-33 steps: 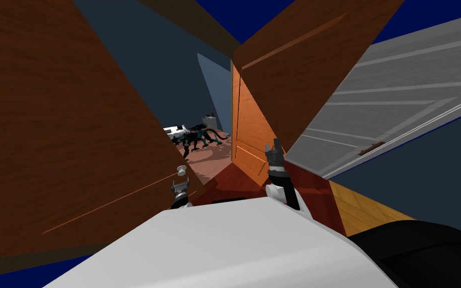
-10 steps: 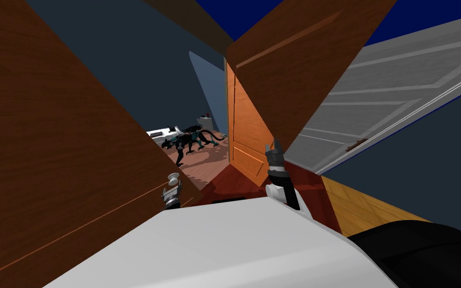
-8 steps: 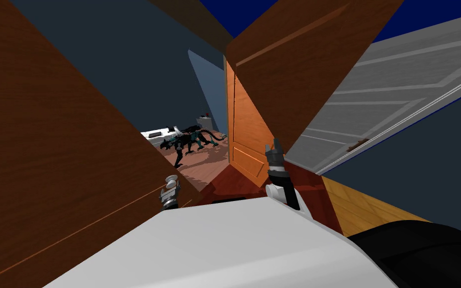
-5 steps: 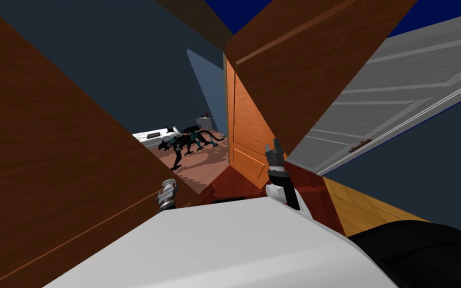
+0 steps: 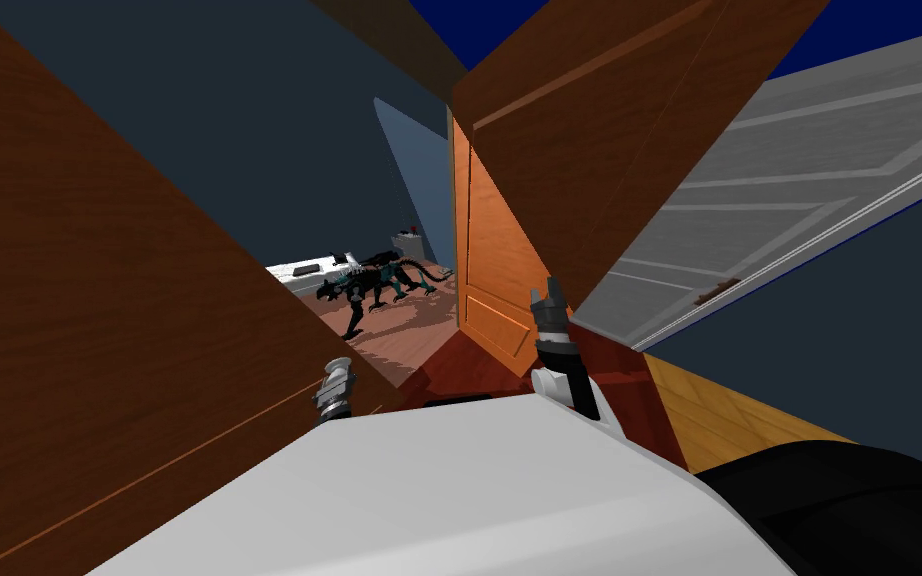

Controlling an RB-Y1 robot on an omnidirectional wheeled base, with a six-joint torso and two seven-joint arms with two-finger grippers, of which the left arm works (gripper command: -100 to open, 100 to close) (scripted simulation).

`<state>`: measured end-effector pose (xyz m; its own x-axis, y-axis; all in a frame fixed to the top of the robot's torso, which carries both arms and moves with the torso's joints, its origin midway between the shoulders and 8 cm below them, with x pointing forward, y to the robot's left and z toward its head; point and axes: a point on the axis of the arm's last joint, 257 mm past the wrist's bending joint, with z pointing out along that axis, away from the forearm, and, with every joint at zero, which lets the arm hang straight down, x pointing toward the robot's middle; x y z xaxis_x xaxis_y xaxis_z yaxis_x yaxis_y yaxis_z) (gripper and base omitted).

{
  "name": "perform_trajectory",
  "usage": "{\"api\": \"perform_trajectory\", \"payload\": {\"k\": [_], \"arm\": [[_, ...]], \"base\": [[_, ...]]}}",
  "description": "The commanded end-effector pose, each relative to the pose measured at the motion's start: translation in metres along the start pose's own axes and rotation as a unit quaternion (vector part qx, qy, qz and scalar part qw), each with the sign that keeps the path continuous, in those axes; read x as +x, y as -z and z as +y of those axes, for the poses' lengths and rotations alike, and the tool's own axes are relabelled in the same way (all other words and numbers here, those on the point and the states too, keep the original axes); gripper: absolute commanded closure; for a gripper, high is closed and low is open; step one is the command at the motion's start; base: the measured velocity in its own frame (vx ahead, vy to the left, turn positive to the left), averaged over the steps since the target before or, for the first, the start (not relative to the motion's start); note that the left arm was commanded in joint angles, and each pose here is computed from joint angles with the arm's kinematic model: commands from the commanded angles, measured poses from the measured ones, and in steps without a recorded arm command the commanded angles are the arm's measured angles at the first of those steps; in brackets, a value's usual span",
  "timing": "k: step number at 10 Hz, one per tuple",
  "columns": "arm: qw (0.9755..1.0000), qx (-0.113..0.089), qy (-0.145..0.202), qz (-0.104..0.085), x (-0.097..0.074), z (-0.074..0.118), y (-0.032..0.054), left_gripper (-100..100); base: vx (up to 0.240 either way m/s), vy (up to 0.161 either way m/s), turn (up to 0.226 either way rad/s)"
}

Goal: Pull the door open

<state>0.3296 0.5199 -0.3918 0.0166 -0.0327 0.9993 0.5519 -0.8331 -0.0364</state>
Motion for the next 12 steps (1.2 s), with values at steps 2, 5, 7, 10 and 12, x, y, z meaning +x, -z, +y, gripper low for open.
{"api": "perform_trajectory", "payload": {"k": [2, 5, 7, 10, 12], "arm": [[0.9999, -0.015, 0.003, 0.001, 0.001, 0.008, 0.0017, 100], [0.9992, -0.038, 0.008, 0.001, 0.001, 0.022, 0.005, 100], [0.9981, -0.06, 0.012, 0.001, 0.002, 0.034, 0.0087, 100], [0.9961, -0.086, 0.018, 0.0, 0.002, 0.049, 0.0144, 100], [0.995, -0.099, 0.016, -0.003, 0.0, 0.055, 0.019, 100]], "base": [[-0.061, -0.008, -0.033], [-0.226, 0.001, -0.068], [-0.261, -0.017, -0.08], [-0.255, 0.001, -0.07], [-0.142, -0.003, -0.041]]}}
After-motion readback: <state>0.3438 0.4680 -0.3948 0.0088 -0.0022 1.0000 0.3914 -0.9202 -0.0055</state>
